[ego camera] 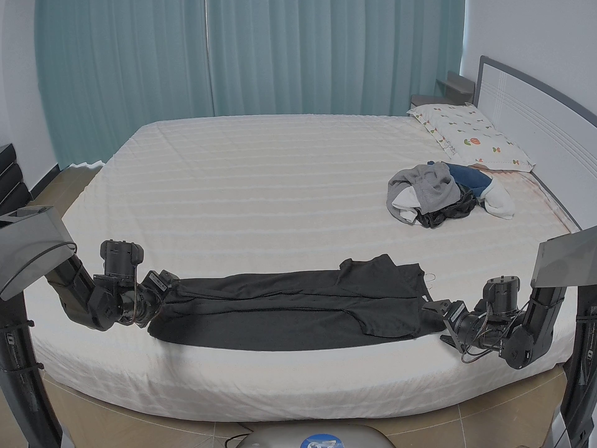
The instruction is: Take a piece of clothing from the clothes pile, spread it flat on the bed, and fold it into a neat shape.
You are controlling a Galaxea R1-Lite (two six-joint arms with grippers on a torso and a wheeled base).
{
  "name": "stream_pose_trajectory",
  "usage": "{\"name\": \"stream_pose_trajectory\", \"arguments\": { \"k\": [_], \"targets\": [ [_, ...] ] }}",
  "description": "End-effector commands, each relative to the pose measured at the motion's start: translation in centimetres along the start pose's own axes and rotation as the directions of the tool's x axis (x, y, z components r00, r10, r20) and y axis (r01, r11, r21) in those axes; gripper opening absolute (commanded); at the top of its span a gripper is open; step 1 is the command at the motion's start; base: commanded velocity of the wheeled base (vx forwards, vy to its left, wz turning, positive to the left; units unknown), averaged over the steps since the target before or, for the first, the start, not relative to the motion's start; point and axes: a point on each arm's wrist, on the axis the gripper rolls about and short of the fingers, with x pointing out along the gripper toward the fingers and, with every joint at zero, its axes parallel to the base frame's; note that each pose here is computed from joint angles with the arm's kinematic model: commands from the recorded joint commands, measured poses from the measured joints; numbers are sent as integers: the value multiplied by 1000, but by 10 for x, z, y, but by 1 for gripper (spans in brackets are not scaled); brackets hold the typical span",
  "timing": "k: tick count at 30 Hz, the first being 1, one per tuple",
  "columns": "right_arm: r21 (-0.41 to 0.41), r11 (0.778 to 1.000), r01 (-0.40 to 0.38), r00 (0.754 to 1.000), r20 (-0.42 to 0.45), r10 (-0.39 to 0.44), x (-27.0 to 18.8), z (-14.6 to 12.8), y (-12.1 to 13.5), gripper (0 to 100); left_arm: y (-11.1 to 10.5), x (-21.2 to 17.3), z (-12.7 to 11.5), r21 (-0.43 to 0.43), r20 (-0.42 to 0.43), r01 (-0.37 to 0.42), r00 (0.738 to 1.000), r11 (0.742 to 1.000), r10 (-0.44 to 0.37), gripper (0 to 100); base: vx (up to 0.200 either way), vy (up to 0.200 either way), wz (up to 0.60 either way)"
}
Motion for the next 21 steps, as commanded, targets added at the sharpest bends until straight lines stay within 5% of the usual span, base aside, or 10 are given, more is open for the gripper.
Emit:
{"name": "stream_pose_trajectory", "arguments": {
  "k": [1, 11, 21],
  "targets": [
    [-6, 1000, 3, 1000, -3, -3, 0, -1, -1, 100, 2, 23, -17, 22, -54, -2, 999, 1000, 3, 100, 0, 0, 0],
    [-5, 1000, 4, 1000, -4, -4, 0, -1, -1, 100, 1, 33, -30, 47, -100, 13, 995, 999, -8, 100, 0, 0, 0],
    [-22, 1000, 11, 1000, -8, -11, 2, -2, -3, 100, -7, 55, -14, 4, 26, 50, 998, 999, -50, 100, 0, 0, 0]
  ]
}}
